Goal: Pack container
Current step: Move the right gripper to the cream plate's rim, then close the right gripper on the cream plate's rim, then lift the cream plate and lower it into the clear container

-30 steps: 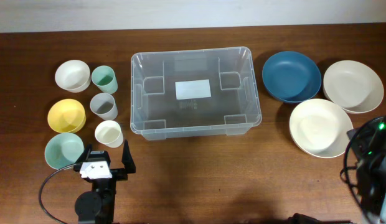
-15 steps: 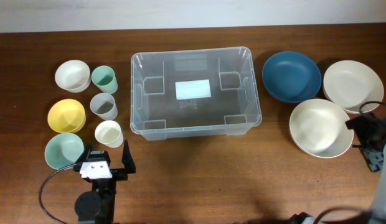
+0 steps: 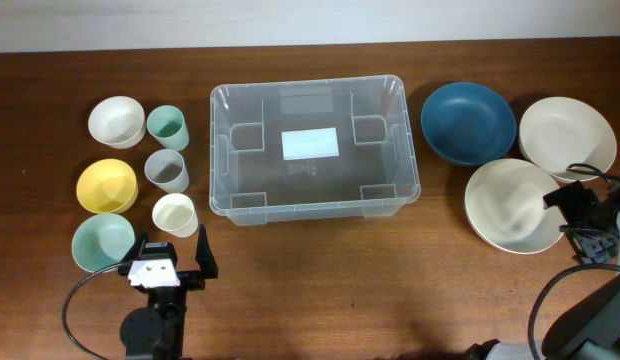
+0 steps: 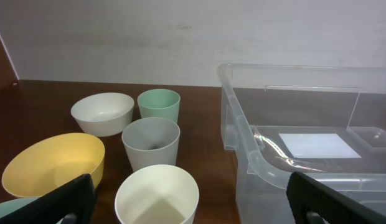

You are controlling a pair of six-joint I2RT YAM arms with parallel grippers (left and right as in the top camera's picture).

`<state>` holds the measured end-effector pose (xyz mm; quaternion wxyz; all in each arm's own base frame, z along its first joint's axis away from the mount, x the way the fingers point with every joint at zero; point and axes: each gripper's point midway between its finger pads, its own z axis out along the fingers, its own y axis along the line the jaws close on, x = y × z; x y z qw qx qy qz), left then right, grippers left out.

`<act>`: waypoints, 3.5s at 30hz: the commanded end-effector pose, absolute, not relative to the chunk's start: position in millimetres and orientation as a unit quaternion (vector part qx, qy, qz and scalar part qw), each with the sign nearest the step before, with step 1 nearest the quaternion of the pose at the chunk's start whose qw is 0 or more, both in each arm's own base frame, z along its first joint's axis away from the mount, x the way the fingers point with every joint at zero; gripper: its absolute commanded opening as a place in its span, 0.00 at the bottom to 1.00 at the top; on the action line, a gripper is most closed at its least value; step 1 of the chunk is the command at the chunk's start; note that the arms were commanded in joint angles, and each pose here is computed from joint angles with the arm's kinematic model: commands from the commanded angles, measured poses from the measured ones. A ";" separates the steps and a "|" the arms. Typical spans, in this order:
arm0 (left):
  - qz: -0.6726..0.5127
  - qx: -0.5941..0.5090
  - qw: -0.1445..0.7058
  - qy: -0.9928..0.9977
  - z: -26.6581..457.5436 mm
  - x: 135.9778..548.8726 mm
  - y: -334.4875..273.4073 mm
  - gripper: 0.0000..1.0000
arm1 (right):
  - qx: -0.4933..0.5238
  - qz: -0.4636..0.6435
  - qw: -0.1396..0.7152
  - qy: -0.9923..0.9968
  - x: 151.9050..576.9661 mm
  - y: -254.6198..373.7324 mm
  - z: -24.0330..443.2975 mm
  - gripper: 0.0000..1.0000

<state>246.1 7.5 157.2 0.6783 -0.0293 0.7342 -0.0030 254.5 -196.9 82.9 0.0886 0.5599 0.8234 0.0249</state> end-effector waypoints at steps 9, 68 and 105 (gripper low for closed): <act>0.005 -0.029 0.679 0.734 156.5 245.7 9.9 0.99 | 0.555 0.030 0.084 0.827 243.3 -188.7 36.8 0.99; 0.005 -0.029 0.679 0.734 156.4 245.7 9.9 1.00 | 0.559 0.036 0.032 0.828 240.1 -185.7 16.1 0.04; 0.005 -0.029 0.679 0.734 156.5 245.7 9.9 0.99 | 0.285 0.254 0.296 0.875 365.2 -29.7 296.7 0.04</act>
